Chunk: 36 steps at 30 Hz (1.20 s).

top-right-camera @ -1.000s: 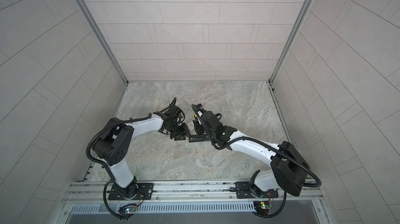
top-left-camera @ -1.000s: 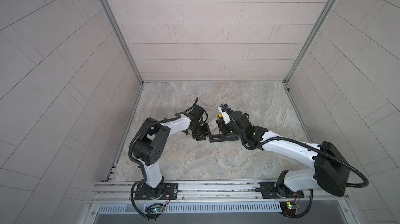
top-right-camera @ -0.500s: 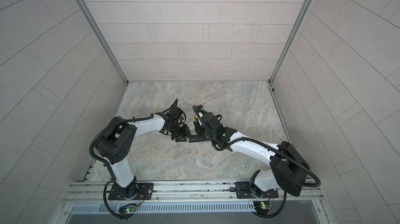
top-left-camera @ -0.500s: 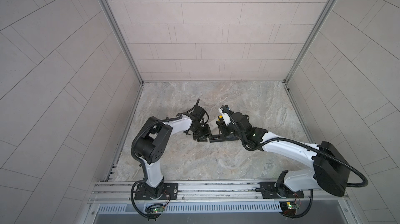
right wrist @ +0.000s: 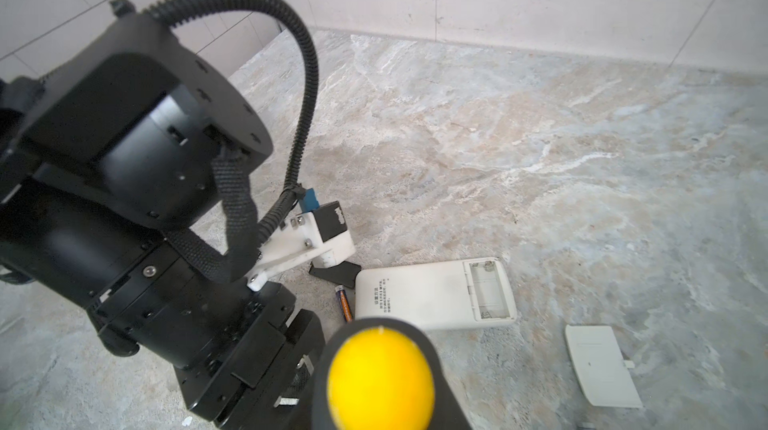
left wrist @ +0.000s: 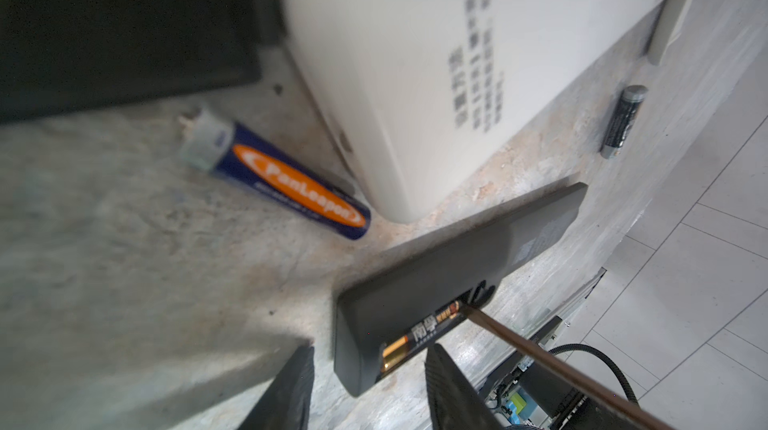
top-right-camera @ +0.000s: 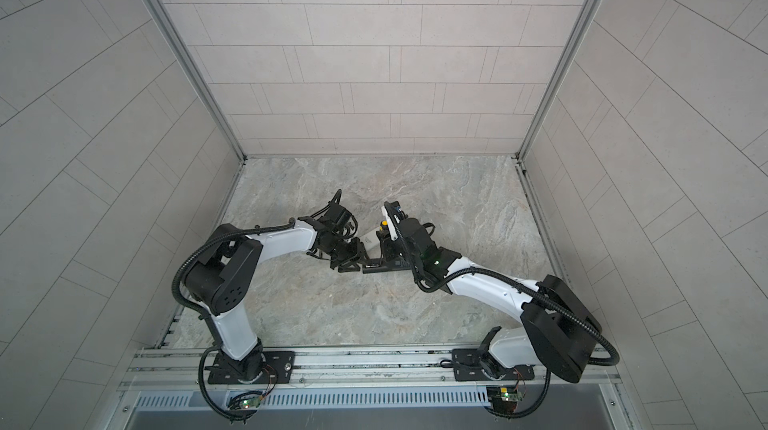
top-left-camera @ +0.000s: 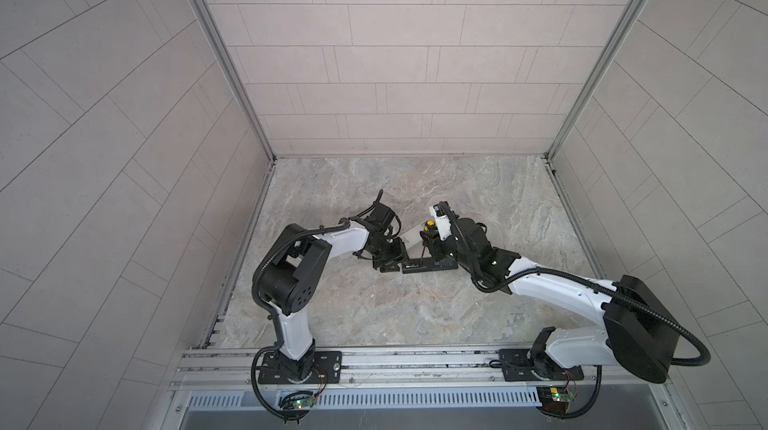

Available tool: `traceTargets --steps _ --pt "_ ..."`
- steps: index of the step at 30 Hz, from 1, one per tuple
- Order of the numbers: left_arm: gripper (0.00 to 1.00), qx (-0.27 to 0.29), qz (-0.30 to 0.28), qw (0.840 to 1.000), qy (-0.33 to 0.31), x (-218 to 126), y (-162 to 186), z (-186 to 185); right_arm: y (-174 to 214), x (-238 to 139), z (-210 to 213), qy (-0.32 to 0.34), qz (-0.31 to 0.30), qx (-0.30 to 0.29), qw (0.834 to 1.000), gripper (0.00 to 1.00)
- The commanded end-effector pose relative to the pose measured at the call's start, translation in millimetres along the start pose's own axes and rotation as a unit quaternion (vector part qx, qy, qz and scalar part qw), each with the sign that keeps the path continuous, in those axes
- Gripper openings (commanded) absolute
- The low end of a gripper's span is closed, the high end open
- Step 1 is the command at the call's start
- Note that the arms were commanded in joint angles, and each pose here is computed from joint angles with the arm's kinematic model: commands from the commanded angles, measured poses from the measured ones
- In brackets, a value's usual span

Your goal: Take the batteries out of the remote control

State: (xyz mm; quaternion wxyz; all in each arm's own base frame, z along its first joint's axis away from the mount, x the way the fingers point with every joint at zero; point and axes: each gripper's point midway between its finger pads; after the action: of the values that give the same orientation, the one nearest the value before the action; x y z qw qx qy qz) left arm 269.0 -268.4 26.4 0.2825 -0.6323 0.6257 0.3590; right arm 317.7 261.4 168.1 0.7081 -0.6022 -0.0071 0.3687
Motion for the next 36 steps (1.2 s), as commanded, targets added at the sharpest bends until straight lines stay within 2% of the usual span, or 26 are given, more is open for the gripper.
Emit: traceTargets --steps 1,25,36 --pt "0.52 -0.013 0.000 1.000 -0.009 7.5 3.2 9.2 0.9 -5.1 -6.2 0.000 -0.010 0.016 1.000 0.00" --pt "0.52 -0.024 -0.007 1.000 0.019 12.8 0.3 3.3 -9.1 -11.2 -16.3 -0.043 -0.061 0.121 0.990 0.00" --pt "0.52 -0.025 -0.007 0.999 0.022 14.6 0.7 3.1 -15.0 -20.7 -22.8 -0.037 -0.090 0.161 0.982 0.00"
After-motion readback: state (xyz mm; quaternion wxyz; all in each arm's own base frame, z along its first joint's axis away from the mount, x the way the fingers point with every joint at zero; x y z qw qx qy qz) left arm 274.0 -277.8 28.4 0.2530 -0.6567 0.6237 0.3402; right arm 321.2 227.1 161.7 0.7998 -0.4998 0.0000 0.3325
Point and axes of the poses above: each gripper's point midway between its finger pads, its own x axis out along the fingers, its own z axis along the line the jaws close on, y = z × x, and after that the axes turned 3 degrees about x, right-handed
